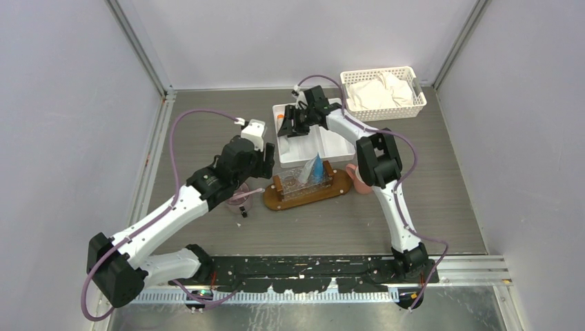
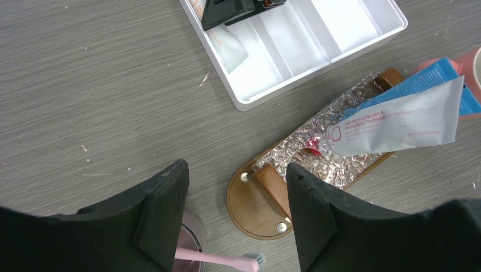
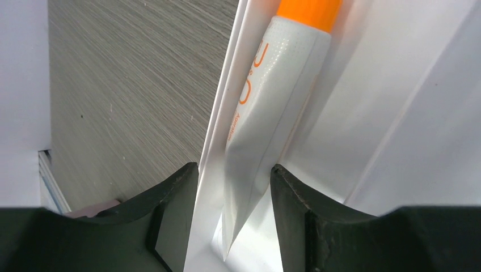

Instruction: Prepare toiletry sets of a toothbrush and toothpaste on the tray

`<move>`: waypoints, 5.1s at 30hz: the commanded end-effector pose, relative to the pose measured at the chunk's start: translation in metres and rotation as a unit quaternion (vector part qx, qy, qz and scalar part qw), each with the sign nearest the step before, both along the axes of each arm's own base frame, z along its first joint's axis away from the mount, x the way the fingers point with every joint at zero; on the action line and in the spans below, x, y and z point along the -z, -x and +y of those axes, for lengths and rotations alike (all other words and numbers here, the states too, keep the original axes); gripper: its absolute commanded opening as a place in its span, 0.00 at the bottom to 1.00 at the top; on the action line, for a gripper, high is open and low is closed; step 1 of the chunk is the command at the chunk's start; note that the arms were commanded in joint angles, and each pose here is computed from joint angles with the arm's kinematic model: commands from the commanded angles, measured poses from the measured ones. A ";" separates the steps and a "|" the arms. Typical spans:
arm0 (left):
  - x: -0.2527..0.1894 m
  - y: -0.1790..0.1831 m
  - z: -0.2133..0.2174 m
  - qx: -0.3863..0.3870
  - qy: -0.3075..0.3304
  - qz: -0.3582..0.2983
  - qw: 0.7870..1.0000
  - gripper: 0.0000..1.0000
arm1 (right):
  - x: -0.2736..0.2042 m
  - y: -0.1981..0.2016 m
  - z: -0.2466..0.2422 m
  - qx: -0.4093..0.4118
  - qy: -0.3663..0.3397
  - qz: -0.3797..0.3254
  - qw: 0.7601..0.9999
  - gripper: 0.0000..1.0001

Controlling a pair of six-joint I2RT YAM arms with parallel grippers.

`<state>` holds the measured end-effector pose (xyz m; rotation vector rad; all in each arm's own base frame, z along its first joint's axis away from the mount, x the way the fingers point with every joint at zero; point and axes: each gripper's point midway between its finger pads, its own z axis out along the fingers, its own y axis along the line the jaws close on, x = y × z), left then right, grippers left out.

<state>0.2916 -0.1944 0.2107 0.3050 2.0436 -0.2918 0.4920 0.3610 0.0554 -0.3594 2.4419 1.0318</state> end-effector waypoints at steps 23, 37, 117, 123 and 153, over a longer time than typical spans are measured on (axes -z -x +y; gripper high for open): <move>-0.008 -0.006 -0.007 0.006 0.035 -0.015 0.999 0.63 | 0.030 -0.012 -0.027 0.038 0.089 0.008 0.995 0.58; -0.007 -0.006 -0.003 0.005 0.039 -0.015 0.999 0.63 | 0.053 0.000 -0.028 0.021 0.153 0.014 0.988 0.59; -0.156 0.082 -0.064 0.083 -0.351 -0.300 0.883 0.63 | -0.288 0.144 -0.121 0.095 -0.132 0.013 0.987 0.07; -0.149 0.082 -0.075 0.021 -0.439 -0.353 0.826 0.64 | -0.285 0.162 -0.106 0.066 -0.137 0.028 0.988 0.06; -0.137 0.049 -0.044 0.038 -0.371 -0.284 0.883 0.22 | -0.272 0.228 -0.063 -0.038 -0.116 0.047 0.991 0.06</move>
